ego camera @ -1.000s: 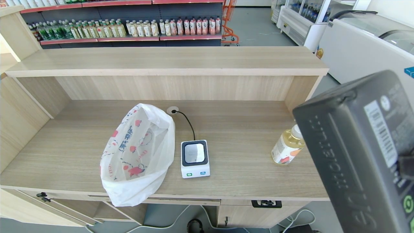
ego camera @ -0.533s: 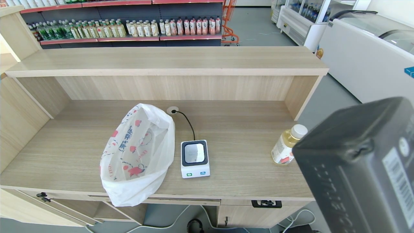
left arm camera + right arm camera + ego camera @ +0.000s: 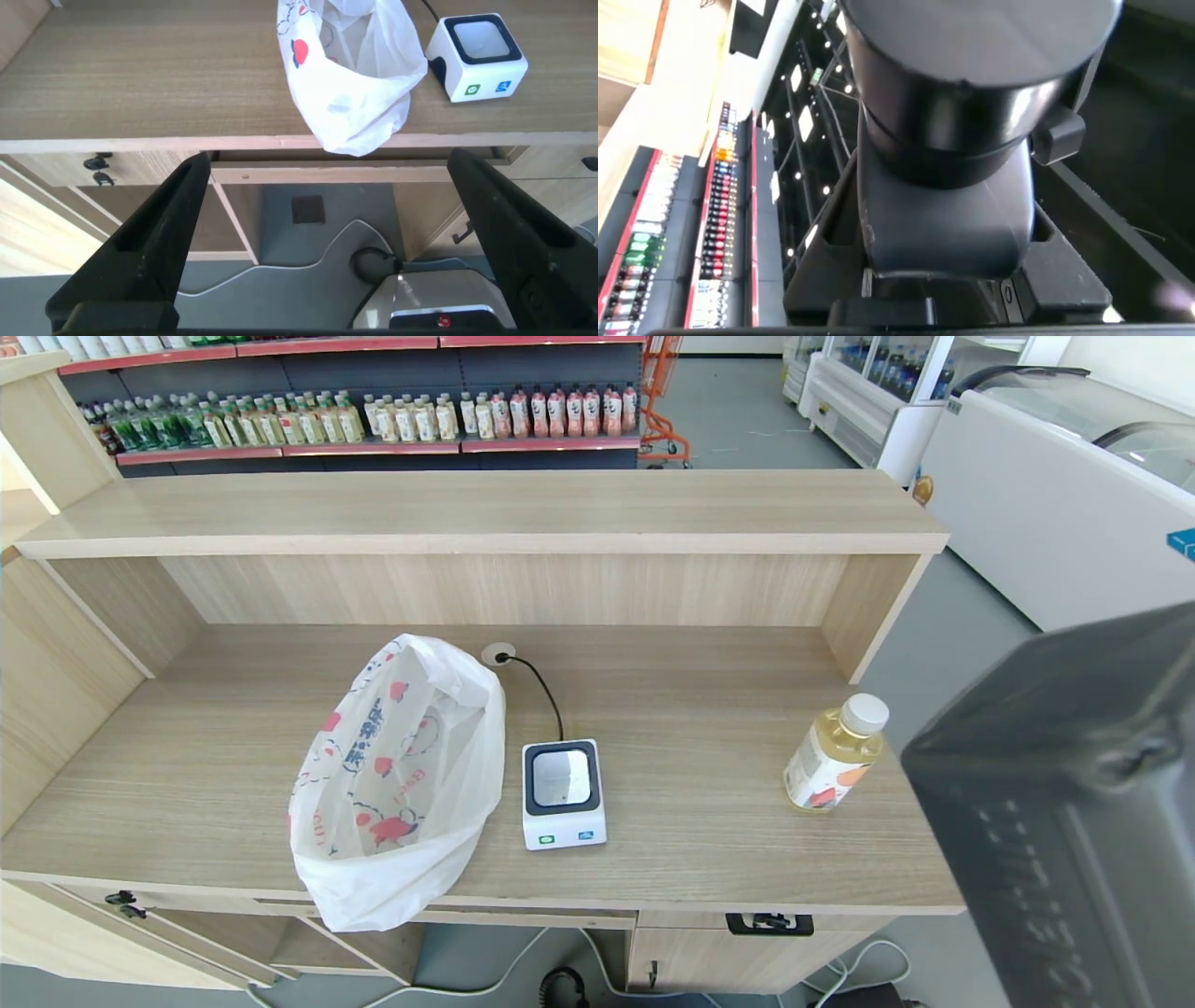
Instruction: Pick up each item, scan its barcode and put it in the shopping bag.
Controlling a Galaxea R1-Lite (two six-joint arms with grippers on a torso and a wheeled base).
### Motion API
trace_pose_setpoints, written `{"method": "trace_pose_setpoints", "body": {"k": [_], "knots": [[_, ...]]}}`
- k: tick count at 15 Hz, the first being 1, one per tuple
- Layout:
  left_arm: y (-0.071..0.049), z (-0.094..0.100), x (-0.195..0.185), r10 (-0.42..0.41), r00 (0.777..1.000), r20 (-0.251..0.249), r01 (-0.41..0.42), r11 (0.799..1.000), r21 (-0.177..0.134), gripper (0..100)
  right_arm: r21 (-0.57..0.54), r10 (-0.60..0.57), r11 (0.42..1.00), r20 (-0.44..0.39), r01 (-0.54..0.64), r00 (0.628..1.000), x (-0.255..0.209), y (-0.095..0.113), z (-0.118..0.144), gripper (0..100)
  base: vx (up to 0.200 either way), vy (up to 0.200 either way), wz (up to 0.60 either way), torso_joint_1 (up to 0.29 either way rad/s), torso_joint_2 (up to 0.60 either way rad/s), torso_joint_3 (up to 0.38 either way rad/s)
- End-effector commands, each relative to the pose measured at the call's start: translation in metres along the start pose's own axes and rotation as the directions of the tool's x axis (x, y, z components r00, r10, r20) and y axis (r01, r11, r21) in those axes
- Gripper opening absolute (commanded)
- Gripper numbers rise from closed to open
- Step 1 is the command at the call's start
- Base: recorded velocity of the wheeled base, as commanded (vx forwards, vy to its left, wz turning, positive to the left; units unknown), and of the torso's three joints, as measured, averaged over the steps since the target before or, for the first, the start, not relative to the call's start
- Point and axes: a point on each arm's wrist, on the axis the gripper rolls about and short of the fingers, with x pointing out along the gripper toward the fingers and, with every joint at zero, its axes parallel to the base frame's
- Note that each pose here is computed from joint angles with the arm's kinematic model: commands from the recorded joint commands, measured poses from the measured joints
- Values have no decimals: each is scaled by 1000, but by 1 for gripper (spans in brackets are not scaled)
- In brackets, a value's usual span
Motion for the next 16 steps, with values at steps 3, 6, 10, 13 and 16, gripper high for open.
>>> {"method": "trace_pose_setpoints", "body": {"k": [3,6,10,13,16], "knots": [[0,0,0,0,1000,0,0,1000,0,100,-9,-6,1000,-3,6,1000,-1,-5,0,0,0,0,0,0,0,0],[0,0,0,0,1000,0,0,1000,0,100,-12,-9,1000,-1,9,1000,-2,-6,0,0,0,0,0,0,0,0],[0,0,0,0,1000,0,0,1000,0,100,252,186,959,-216,-129,959,-13,2,-22,0,0,0,0,0,0,0],[0,0,0,0,1000,0,0,1000,0,100,820,686,543,-557,180,467,-51,17,-18,0,0,0,0,0,0,0],[0,0,0,0,1000,0,0,1000,0,100,816,806,386,-525,430,273,-105,20,-3,0,0,0,0,0,0,0]]}}
